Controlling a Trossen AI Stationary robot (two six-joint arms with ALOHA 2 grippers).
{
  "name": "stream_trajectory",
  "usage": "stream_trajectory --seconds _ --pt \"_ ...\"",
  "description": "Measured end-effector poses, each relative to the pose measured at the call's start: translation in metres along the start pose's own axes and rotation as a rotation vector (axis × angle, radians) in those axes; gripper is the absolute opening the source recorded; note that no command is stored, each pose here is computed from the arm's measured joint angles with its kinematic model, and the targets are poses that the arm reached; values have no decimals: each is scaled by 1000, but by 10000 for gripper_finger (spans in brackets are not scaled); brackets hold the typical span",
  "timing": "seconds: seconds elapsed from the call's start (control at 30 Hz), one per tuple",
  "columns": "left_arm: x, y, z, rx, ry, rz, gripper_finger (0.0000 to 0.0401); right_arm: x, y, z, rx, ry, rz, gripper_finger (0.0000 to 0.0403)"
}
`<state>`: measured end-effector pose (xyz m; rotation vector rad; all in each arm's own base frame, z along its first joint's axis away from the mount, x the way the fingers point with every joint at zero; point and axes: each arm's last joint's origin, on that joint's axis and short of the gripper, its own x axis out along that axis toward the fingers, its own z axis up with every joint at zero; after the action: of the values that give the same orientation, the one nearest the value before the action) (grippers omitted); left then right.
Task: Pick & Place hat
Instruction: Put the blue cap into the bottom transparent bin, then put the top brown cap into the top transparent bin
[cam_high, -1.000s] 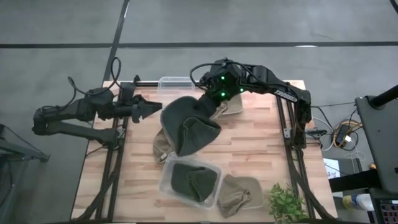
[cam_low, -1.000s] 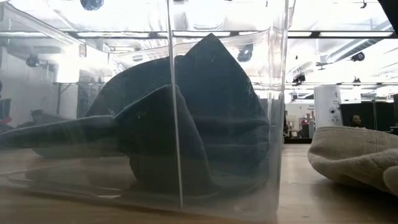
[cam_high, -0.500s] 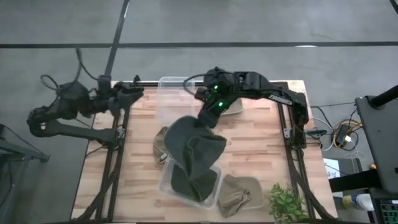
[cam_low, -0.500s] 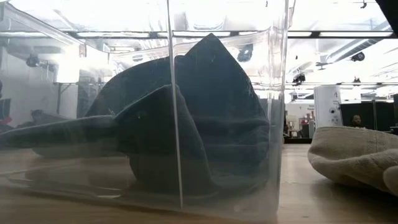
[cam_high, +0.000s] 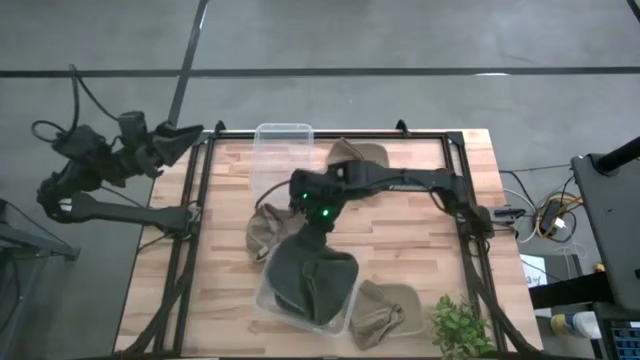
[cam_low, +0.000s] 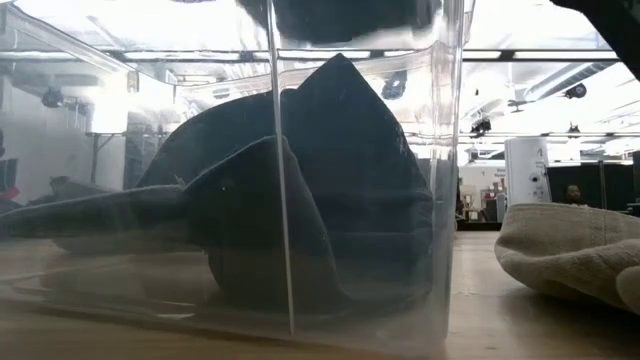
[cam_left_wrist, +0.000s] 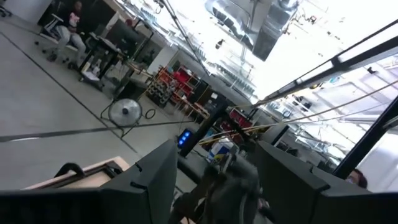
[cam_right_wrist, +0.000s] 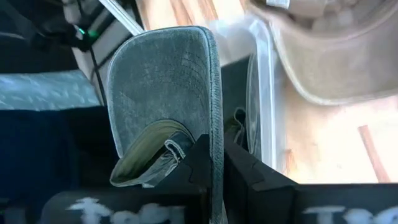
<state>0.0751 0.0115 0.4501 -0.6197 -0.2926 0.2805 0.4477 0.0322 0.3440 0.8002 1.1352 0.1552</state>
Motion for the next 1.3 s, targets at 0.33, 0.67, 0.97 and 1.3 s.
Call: stream_trajectory --seconds 0.33,0.67,0.97,1.3 --pt "0 1 0 1 -4 9 208 38 -5 -1 -4 95 -14 13" --pt "-1 1 0 0 -16 18 208 49 -7 1 -32 101 -4 76" --pt "-1 1 0 1 -15 17 208 50 -6 1 -50 98 4 188" --pt "0 1 0 2 -14 18 208 28 3 -2 -71 49 11 205"
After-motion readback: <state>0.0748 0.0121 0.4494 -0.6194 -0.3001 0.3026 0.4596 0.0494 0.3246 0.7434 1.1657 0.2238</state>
